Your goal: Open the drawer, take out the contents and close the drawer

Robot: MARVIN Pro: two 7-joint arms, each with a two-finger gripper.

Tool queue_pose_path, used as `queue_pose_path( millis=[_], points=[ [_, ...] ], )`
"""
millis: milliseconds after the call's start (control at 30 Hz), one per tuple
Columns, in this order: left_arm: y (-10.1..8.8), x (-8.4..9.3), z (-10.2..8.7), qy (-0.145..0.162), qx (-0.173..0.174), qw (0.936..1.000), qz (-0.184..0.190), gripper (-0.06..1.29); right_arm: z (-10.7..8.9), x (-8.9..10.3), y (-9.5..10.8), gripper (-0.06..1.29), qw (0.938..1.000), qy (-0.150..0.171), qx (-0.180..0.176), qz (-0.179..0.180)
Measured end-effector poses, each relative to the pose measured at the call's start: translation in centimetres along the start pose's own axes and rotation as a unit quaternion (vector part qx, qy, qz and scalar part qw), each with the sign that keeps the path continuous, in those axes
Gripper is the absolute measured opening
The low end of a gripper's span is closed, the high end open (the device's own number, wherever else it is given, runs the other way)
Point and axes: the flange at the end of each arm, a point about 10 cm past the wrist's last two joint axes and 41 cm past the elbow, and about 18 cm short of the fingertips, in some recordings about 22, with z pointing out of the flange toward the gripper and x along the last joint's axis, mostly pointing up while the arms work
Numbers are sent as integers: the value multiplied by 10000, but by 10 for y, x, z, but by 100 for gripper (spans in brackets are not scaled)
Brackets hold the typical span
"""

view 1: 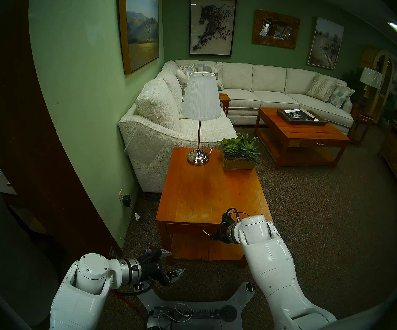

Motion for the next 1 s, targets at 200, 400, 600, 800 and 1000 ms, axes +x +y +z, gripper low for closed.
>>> queue_pose_path(
  millis=[200, 400, 600, 800, 1000],
  points=[
    [-1, -1, -2, -4, 6, 10000, -12, 123, 9, -4, -4, -4, 9999, -93, 34, 22],
    [-1, -2, -3, -6, 4, 10000, -17, 123, 15, -4, -7, -4, 9999, -91, 61, 11],
    [-2, -2, -4, -10, -1, 10000, -24, 123, 18, -1, -7, -4, 10000, -31, 67, -7],
    [-2, -3, -4, -13, -3, 10000, -32, 123, 20, 1, -6, -4, 10000, -4, 51, -9],
    [-3, -4, -4, -20, -8, 10000, -45, 123, 21, 3, -5, -4, 10000, 17, 31, -2]
  ],
)
